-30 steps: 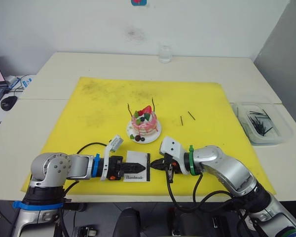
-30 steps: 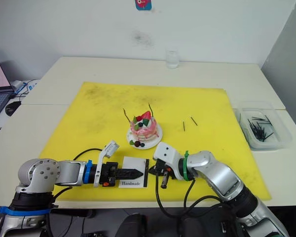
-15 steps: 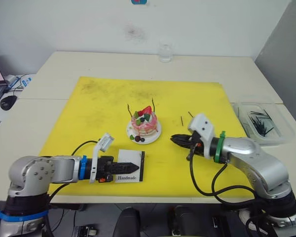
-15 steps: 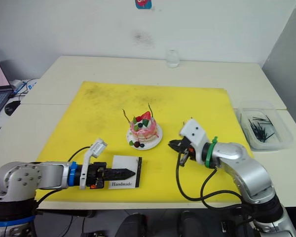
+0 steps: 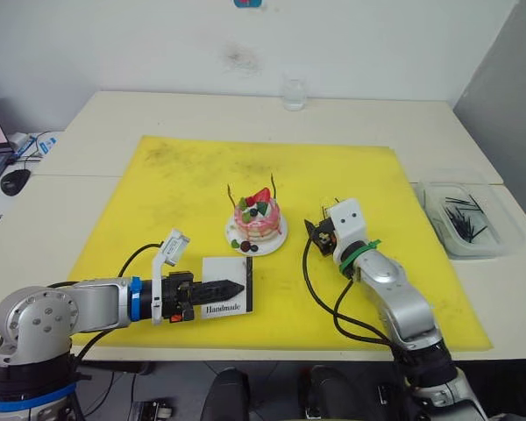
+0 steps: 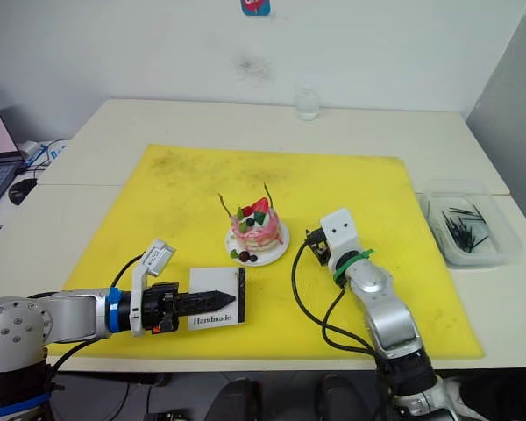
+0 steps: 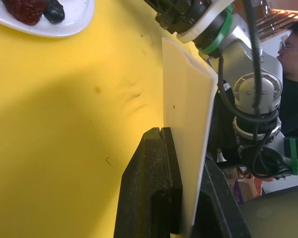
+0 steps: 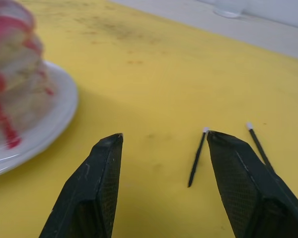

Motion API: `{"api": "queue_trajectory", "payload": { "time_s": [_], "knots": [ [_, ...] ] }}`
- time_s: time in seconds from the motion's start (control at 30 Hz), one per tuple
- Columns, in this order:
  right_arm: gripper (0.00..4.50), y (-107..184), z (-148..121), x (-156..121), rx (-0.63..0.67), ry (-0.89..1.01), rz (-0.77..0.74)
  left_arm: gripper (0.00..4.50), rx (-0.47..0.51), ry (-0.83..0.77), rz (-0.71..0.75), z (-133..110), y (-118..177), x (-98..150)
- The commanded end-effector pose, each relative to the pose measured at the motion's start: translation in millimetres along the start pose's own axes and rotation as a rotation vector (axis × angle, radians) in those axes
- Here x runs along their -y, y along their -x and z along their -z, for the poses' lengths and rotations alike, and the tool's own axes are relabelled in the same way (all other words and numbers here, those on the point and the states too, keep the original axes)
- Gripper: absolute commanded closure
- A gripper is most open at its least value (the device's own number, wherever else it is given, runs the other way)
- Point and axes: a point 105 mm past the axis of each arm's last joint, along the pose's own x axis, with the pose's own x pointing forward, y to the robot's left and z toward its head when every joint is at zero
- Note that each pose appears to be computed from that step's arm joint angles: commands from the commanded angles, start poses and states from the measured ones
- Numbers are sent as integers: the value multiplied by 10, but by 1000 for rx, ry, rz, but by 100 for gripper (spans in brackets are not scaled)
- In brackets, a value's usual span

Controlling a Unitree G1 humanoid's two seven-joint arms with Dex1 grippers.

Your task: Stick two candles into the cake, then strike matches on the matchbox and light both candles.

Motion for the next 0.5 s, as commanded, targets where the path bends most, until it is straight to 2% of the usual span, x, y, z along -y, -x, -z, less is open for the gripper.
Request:
{"api": "queue_trajectory", "payload": {
  "time_s": [0.03, 0.4, 0.5],
  "knots": [
    [174, -75, -133, 134, 60, -22, 86, 450, 11, -31, 20, -24, -1, 71],
    [174, -207, 138, 186, -31, -139, 163, 450, 7, -31, 30, -7, -20, 86],
    [259, -235, 155, 135, -39, -148, 139, 450, 4, -28, 33, 5, -30, 89]
  ]
}}
